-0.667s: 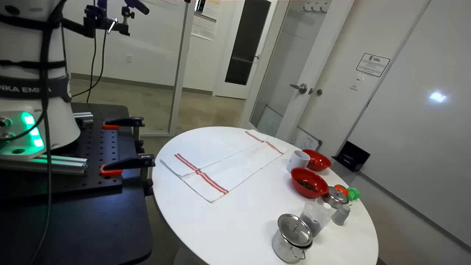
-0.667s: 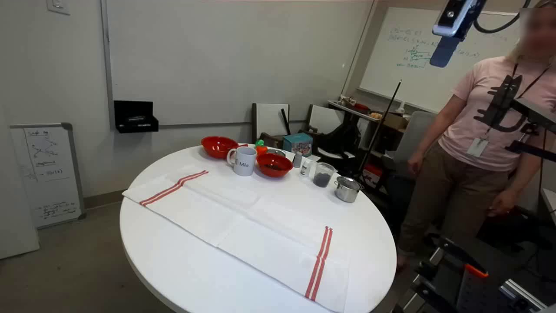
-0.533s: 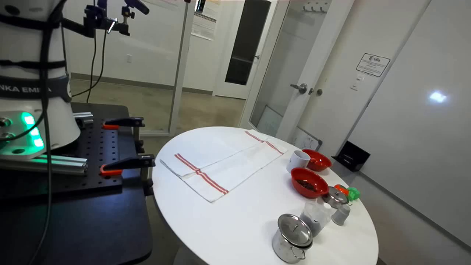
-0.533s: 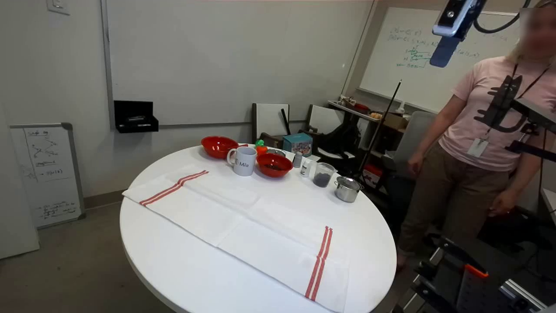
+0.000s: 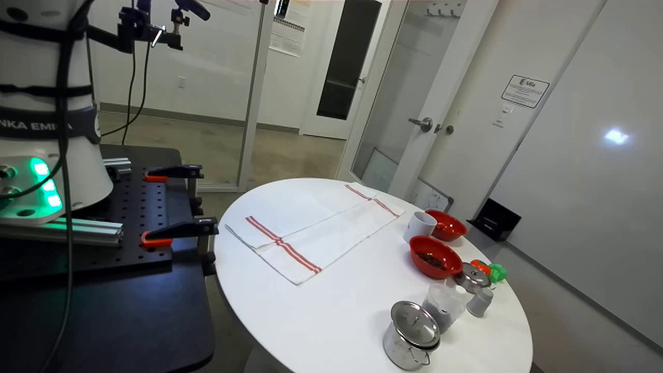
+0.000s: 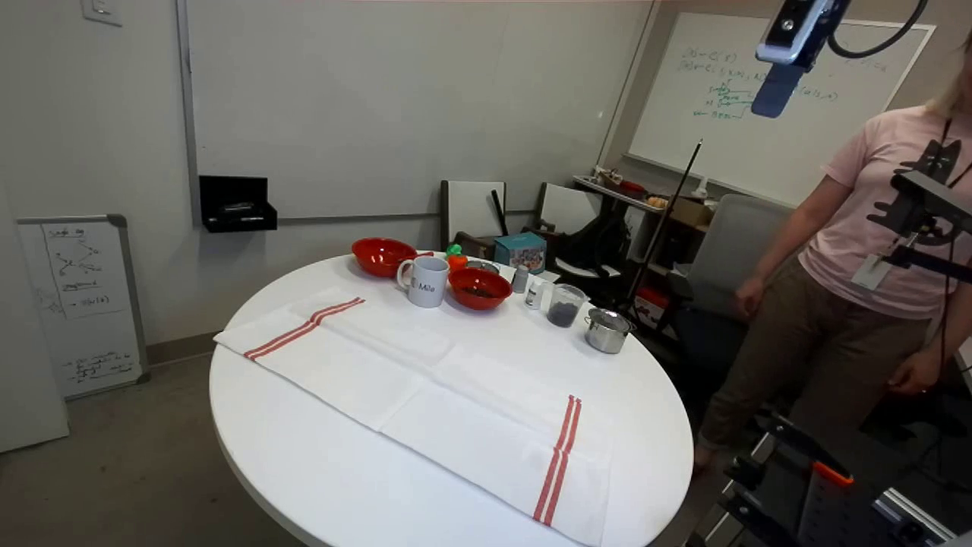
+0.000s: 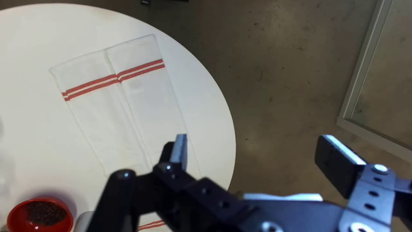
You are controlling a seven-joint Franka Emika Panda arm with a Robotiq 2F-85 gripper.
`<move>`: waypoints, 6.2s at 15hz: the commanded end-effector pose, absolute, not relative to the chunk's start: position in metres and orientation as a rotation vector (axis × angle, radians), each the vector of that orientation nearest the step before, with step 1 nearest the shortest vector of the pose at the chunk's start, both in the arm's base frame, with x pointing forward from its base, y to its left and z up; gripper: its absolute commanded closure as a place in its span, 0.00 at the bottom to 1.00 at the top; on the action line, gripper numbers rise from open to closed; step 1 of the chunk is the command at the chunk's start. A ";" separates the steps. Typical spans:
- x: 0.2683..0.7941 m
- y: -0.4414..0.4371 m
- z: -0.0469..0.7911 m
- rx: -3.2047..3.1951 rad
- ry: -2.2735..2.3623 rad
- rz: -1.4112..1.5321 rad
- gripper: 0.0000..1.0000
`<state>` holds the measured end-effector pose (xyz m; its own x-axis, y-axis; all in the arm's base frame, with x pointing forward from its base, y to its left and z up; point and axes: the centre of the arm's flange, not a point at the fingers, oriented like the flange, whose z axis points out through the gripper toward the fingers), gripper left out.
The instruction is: Fold up the white towel on the table.
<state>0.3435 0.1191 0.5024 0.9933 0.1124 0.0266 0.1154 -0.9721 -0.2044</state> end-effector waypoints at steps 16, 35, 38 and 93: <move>0.410 0.111 0.471 -2.939 -0.124 -0.074 0.00; 0.479 0.073 0.427 -2.966 -0.019 -0.130 0.00; 0.492 0.062 0.425 -3.028 -0.069 -0.203 0.00; 0.747 -0.002 0.098 -3.211 -0.344 0.140 0.00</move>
<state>0.7222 -0.0002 0.1160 0.9720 0.2206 -0.0809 0.2279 -0.9689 0.0960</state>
